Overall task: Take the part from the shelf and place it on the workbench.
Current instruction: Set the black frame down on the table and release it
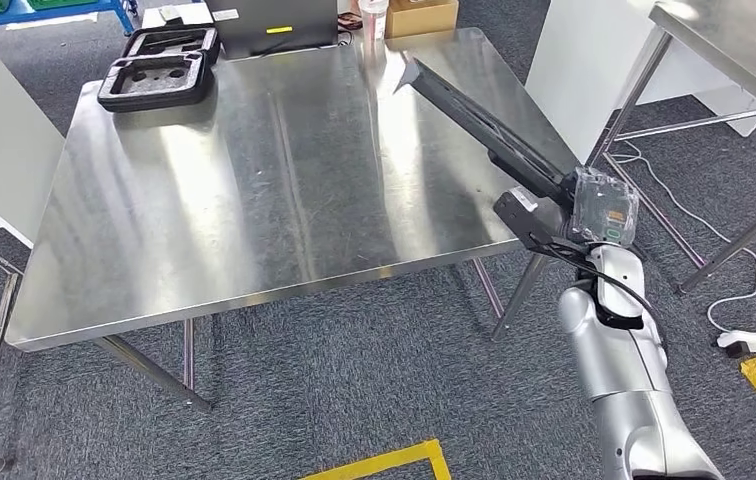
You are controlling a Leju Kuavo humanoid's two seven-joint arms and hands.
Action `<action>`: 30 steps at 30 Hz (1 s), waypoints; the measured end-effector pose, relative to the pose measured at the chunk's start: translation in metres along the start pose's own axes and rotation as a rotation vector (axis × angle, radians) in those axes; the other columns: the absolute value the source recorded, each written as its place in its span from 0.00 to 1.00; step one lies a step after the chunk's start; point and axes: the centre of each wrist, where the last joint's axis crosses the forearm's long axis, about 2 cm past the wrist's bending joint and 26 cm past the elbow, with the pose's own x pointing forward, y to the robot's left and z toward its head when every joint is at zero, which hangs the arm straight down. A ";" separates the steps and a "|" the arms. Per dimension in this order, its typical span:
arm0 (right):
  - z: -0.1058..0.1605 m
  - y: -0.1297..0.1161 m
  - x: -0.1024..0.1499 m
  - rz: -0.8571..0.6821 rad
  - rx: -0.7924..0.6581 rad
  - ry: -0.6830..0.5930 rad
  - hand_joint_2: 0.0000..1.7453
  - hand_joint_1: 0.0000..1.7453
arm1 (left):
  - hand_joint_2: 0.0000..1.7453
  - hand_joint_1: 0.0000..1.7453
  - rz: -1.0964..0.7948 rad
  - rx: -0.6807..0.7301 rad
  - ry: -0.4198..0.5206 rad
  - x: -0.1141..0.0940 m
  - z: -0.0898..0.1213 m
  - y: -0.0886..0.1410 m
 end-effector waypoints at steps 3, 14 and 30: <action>0.002 0.009 -0.014 0.062 0.045 0.034 1.00 1.00 | 1.00 0.00 0.004 0.001 -0.001 0.001 -0.001 0.001; 0.003 0.032 -0.036 0.254 0.152 0.131 1.00 1.00 | 1.00 0.00 0.017 0.006 -0.002 0.002 -0.002 0.004; -0.033 0.006 -0.032 0.416 0.119 0.137 1.00 1.00 | 1.00 0.00 0.009 -0.023 -0.009 0.003 -0.002 0.005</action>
